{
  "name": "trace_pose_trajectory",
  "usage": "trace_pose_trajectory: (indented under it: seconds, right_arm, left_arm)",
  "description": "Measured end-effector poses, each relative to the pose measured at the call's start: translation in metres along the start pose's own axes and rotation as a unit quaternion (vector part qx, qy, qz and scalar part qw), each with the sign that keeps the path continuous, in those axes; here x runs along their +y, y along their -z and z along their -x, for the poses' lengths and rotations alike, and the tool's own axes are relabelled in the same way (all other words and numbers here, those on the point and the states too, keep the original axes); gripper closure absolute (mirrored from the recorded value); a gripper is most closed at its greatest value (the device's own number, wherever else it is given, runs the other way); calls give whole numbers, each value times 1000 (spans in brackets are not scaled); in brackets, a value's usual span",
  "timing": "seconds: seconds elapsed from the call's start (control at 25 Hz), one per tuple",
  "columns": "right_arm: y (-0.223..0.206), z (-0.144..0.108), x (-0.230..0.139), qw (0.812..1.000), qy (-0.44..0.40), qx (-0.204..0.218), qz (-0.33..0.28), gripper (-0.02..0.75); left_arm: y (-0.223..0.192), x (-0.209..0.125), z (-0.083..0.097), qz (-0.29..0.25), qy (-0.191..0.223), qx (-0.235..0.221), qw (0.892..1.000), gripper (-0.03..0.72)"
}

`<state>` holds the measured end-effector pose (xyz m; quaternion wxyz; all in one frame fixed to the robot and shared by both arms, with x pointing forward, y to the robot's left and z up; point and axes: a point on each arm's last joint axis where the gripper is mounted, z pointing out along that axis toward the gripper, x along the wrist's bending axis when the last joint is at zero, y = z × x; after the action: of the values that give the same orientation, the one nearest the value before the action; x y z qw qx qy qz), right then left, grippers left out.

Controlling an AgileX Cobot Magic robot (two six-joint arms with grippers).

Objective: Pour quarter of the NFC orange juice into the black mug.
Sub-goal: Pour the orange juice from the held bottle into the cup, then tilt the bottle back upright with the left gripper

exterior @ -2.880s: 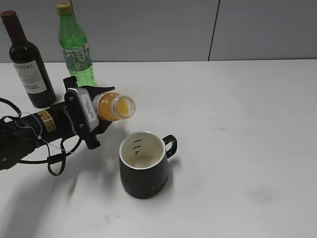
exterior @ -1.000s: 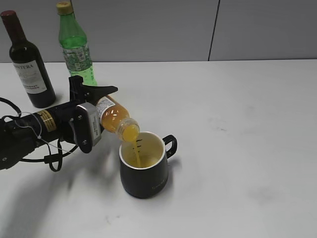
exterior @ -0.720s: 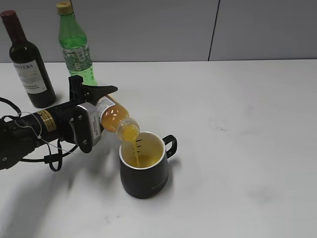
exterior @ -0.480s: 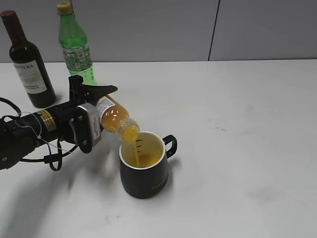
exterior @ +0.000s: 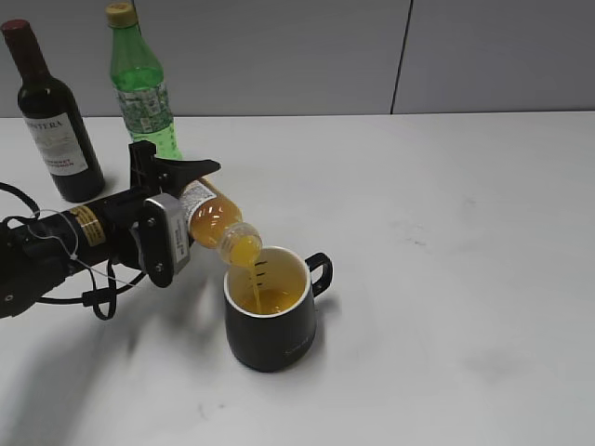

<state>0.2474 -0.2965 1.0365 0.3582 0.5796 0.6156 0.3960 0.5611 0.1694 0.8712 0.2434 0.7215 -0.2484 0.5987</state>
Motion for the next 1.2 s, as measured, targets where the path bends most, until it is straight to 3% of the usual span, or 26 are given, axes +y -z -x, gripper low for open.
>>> trace_pose_trajectory:
  seconds: [1.2]
  right_arm:
    - [0, 0, 0, 1000, 0, 0, 0, 172]
  left_arm:
    - [1, 0, -7, -4, -15, 12, 1000, 219]
